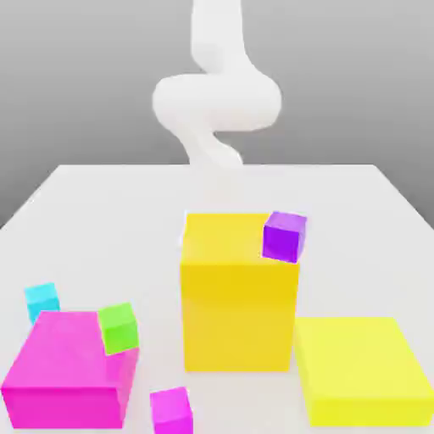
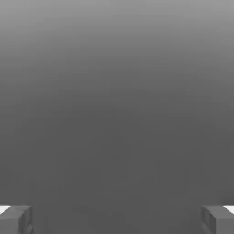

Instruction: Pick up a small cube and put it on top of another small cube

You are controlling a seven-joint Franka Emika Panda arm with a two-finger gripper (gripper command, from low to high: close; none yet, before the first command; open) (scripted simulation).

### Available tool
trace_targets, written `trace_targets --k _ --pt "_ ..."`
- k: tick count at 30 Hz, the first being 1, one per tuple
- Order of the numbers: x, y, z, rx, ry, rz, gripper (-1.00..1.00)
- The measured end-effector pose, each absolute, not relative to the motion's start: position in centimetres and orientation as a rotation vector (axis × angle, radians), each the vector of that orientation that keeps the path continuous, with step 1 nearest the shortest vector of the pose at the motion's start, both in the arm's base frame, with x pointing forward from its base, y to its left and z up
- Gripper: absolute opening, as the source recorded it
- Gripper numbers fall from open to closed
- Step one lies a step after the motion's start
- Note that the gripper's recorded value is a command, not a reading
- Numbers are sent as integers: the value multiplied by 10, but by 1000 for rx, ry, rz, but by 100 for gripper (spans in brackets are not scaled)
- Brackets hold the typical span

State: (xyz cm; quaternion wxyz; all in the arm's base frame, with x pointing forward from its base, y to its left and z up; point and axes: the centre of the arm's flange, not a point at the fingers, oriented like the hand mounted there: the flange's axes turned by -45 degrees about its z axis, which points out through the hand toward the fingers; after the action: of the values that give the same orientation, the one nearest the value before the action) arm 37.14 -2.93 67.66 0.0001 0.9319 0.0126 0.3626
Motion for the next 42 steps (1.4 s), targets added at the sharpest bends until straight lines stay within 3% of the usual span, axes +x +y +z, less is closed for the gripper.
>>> trace_targets --k 7,15,23,33,42 --pt "417 -110 568 2992 201 902 0" --pt "419 -192 438 3039 362 646 0" --pt "371 -261 316 3062 510 382 0" --pt "256 -318 203 3062 683 28 0" --pt "248 -323 147 3052 706 -3 0"
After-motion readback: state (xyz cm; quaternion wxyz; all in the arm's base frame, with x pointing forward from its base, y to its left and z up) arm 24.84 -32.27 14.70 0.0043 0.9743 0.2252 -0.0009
